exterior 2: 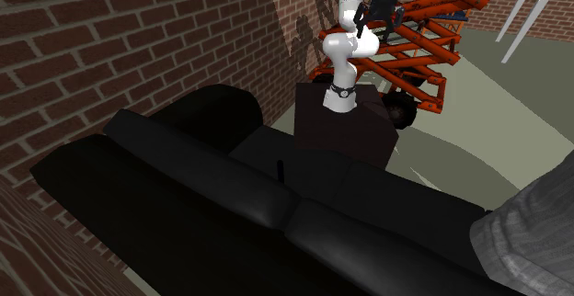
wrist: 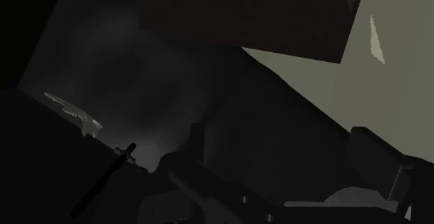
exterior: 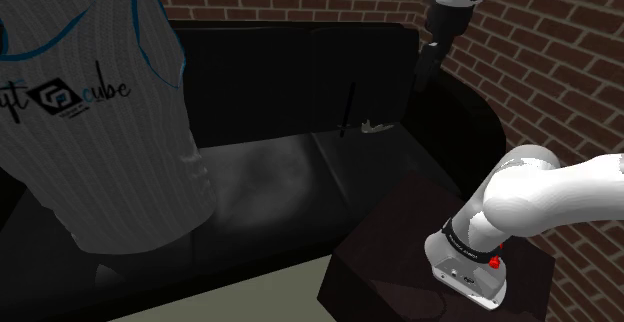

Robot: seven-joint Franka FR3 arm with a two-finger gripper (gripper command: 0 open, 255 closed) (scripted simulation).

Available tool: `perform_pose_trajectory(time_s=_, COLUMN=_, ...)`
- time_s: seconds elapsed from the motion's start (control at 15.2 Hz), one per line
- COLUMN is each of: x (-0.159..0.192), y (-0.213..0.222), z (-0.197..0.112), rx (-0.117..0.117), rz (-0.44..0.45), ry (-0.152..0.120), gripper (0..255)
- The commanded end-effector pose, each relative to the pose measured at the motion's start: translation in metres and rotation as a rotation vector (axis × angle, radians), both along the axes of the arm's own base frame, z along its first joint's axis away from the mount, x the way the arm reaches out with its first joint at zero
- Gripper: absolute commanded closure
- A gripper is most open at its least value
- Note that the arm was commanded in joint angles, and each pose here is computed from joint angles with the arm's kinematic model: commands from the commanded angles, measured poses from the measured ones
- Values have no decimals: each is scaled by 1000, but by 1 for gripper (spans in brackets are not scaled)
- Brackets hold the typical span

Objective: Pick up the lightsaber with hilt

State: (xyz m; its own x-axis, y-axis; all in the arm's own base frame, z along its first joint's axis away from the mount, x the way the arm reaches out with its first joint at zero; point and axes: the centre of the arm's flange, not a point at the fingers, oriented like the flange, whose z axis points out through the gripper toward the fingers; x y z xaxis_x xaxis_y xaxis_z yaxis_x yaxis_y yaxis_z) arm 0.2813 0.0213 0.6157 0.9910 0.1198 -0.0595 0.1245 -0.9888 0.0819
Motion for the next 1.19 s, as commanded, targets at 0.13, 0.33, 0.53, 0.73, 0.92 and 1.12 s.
perform_pose_trajectory(time_s=0.13, x=18, y=-14, z=-12, rx=5, rz=-11, ry=-8, gripper=0)
perform_pose_trajectory(time_s=0.33, x=45, y=-36, z=-30, rx=12, rz=-28, ry=-19, gripper=0)
perform_pose_trajectory(time_s=0.53, x=72, y=-58, z=-48, rx=18, rz=-45, ry=-31, gripper=0)
perform_pose_trajectory(time_s=0.73, x=98, y=-81, z=-66, rx=25, rz=-61, ry=-43, gripper=0)
perform_pose_trajectory(time_s=0.92, x=124, y=-104, z=-84, rx=32, rz=-78, ry=-54, gripper=0)
perform_pose_trajectory(time_s=1.12, x=151, y=-127, z=-101, rx=39, rz=-95, ry=-66, gripper=0)
